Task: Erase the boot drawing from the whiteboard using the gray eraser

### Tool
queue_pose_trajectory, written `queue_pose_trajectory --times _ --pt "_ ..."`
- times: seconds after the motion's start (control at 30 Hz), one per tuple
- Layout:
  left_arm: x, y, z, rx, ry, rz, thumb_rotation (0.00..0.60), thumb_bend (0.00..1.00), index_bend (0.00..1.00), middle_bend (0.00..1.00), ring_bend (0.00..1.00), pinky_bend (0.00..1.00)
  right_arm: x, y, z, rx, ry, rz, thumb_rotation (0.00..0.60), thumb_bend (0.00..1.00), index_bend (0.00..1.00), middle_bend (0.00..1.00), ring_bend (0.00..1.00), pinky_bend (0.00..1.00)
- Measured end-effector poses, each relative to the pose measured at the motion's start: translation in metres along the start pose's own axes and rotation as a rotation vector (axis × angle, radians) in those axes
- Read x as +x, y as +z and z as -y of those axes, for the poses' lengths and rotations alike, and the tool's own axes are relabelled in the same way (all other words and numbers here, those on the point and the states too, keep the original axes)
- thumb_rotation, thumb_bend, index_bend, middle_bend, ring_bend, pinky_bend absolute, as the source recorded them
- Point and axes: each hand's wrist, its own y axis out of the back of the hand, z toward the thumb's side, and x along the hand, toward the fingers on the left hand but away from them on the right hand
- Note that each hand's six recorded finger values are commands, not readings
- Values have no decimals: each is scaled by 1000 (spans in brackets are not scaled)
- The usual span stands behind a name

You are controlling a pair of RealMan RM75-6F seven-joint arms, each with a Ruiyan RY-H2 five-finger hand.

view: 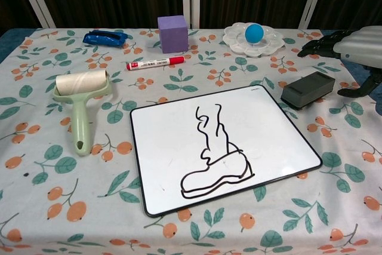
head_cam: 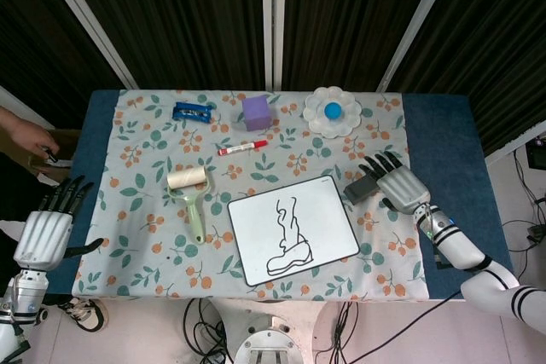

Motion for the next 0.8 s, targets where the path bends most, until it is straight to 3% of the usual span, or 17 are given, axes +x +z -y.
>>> queue_pose_trajectory --times 0.2,0.43,0.8 --pt "-1 -5 1 -4 -6 -4 506 33 91 50 38 162 -13 10 0 -54 4 -14 600 277 0 132 0 13" --pt "-2 -7 -1 -3 1 -2 507 33 91 50 38 163 -22 12 4 -51 37 -24 600 286 1 142 0 15" --pt "-2 -5 1 -3 -9 0 508 33 91 50 38 163 -26 11 10 -56 56 -25 600 240 122 182 0 15"
